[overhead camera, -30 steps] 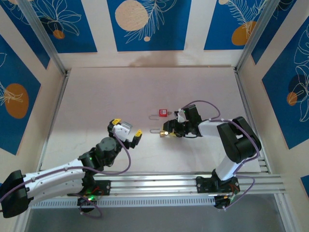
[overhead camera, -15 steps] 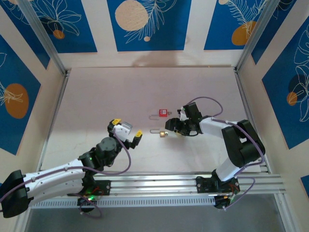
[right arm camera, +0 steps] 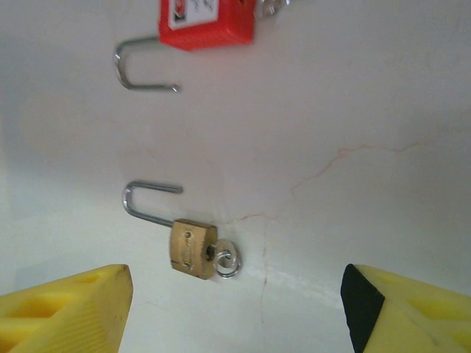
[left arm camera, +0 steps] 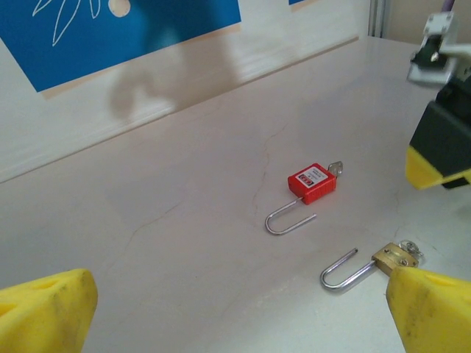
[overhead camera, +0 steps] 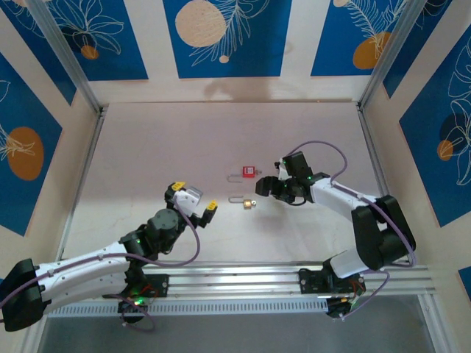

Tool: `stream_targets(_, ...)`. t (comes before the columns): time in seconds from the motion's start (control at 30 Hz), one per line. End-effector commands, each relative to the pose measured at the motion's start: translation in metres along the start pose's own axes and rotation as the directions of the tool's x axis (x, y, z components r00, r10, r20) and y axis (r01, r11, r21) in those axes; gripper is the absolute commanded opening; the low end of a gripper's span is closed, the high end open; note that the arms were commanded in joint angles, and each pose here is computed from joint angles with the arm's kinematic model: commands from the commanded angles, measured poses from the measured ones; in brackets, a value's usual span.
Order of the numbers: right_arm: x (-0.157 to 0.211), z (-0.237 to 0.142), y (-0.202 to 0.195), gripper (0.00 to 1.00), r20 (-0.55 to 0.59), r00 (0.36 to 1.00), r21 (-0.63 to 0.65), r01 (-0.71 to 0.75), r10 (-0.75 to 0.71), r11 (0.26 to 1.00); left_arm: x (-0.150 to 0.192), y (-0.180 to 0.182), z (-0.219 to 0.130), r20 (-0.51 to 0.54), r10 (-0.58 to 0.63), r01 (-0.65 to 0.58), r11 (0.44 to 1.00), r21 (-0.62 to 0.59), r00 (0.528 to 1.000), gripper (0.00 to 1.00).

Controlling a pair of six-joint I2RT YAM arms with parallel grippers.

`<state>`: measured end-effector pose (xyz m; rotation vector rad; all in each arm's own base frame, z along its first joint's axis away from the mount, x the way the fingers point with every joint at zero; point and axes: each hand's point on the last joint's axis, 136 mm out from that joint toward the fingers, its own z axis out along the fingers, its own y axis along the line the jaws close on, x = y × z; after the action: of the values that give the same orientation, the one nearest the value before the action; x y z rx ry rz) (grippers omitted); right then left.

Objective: Unlock with the key

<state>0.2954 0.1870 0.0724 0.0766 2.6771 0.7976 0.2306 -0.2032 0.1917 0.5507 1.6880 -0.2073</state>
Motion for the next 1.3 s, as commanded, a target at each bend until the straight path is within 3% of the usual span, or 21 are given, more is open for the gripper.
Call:
stream_targets(0.0, -0.016, -0.016, 0.011, 0.76, 0.059, 0.997, 0.007, 0.041, -0.042, 0.999, -0.016, 0.006, 0.0, 0.024, -0.017, 0.018, 0.999, -0.028, 1.0, 1.0)
stream_targets(0.3, -0.034, -0.031, 0.019, 0.76, 0.155, 0.985, 0.022, 0.078, -0.08, 0.997, -0.022, 0.017, 0.002, 0.011, -0.024, 0.025, 0.994, -0.103, 1.0, 1.0)
stream_targets(0.4, -0.043, -0.042, 0.022, 0.76, 0.223, 0.97, 0.038, 0.092, -0.098, 0.995, -0.024, 0.008, 0.006, -0.024, 0.018, -0.02, 0.998, -0.059, 1.0, 1.0)
stream_targets(0.47, -0.05, -0.053, 0.029, 0.99, 0.283, 0.95, 0.038, 0.125, -0.131, 0.991, -0.027, -0.006, 0.008, -0.047, 0.062, -0.061, 0.998, 0.018, 0.997, 1.0)
stream_targets(0.53, -0.057, -0.07, 0.04, 0.99, 0.353, 0.92, 0.04, 0.168, -0.171, 0.985, -0.031, -0.016, 0.01, -0.054, 0.094, -0.09, 0.993, 0.07, 0.994, 1.0)
stream_targets(0.6, -0.063, -0.088, 0.052, 0.99, 0.429, 0.873, 0.064, 0.227, -0.232, 0.972, -0.037, -0.012, 0.013, -0.039, 0.071, -0.069, 0.997, 0.038, 0.997, 1.0)
stream_targets(0.73, -0.067, -0.127, 0.078, 0.99, 0.554, 0.748, 0.136, 0.353, -0.367, 0.926, -0.042, -0.014, 0.018, 0.051, 0.155, -0.157, 0.987, 0.023, 0.987, 1.0)
stream_targets(0.83, -0.068, -0.14, 0.089, 0.99, 0.579, 0.66, 0.212, 0.445, -0.479, 0.87, -0.039, -0.016, 0.022, 0.068, 0.226, -0.227, 0.974, 0.009, 0.972, 1.0)
stream_targets(0.93, -0.079, -0.146, 0.075, 0.99, 0.573, 0.629, 0.345, 0.396, -0.525, 0.851, -0.033, -0.023, 0.025, 0.077, 0.328, -0.332, 0.943, 0.035, 0.941, 1.0)
stream_targets(1.07, -0.097, -0.149, 0.068, 0.99, 0.611, 0.536, 0.444, 0.378, -0.583, 0.812, -0.024, -0.013, 0.03, 0.06, 0.309, -0.311, 0.95, 0.014, 0.949, 1.0)
stream_targets(1.17, -0.108, -0.155, 0.057, 0.99, 0.643, 0.517, 0.469, 0.316, -0.564, 0.825, -0.013, 0.006, 0.033, 0.026, 0.283, -0.282, 0.959, -0.024, 0.959, 1.0)
stream_targets(1.27, -0.115, -0.153, 0.04, 0.99, 0.649, 0.548, 0.442, 0.292, -0.528, 0.848, -0.003, 0.031, 0.034, 0.007, 0.247, -0.245, 0.966, -0.087, 0.969, 1.0)
